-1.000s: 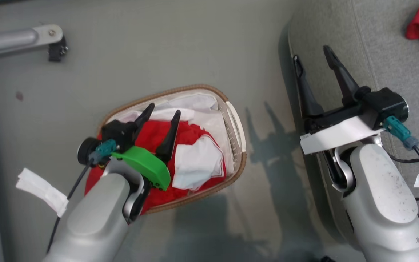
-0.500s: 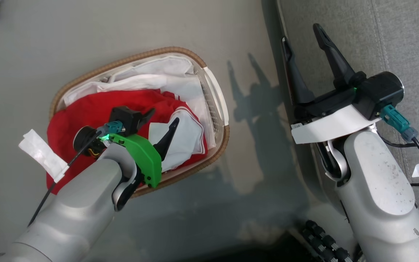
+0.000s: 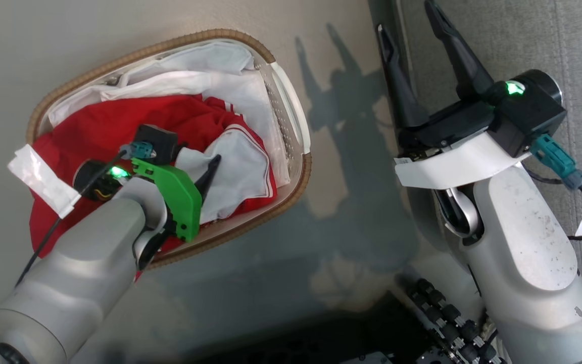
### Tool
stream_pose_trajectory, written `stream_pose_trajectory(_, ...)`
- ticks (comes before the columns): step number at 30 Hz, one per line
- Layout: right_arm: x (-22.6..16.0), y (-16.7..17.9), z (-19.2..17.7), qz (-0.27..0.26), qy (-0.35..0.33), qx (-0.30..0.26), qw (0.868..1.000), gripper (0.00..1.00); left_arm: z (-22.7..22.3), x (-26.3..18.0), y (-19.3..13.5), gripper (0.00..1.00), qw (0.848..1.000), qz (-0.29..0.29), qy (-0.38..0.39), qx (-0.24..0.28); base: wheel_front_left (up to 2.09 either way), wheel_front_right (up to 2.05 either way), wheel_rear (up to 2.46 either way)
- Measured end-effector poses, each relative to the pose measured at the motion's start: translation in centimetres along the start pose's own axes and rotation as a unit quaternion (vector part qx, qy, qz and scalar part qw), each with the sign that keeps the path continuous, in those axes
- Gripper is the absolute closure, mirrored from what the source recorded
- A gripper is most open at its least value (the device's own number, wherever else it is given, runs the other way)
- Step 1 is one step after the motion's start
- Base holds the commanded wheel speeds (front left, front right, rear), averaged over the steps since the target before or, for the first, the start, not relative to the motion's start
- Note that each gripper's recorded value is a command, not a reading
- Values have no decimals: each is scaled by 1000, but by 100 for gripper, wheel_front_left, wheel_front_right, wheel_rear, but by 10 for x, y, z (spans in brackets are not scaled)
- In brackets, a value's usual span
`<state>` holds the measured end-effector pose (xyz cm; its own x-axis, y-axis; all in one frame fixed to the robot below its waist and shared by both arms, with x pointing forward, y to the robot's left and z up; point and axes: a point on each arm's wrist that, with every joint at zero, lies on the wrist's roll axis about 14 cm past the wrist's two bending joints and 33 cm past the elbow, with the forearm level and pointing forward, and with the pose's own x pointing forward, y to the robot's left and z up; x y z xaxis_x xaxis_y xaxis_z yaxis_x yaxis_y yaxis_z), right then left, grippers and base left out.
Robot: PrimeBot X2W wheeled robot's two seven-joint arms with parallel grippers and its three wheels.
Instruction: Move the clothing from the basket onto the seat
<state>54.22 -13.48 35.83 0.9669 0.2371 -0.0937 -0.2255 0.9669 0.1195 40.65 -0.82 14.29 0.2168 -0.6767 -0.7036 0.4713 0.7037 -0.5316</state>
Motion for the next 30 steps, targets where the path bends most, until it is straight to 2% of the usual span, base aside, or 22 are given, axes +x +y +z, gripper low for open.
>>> stream_pose_trajectory(5, 6, 3, -7, 8, -2, 0, 1000, 0, -9, 11, 13, 0, 999, 7, 23, 32, 0, 0, 0)
stream_pose_trajectory(11, 11, 7, -15, 17, -3, 2, 1000, 0, -17, 23, 14, 0, 998, -2, 37, 56, 0, 0, 0)
stream_pose_trajectory(20, 11, 9, -19, 21, -1, 0, 1000, 0, -18, 31, 2, 0, 998, -19, 31, 60, 0, 0, 0)
stream_pose_trajectory(21, 11, 9, -18, 21, -1, 0, 1000, 0, -17, 31, 1, 82, 998, -19, 31, 59, 0, 0, 0)
stream_pose_trajectory(22, 10, 9, -18, 21, -1, 0, 1000, 0, -16, 31, -1, 100, 998, -21, 30, 60, 0, 0, 0)
stream_pose_trajectory(30, 5, 4, -7, 12, -1, -1, 1000, 0, -7, 23, -16, 100, 998, -35, 4, 54, 0, 0, 0)
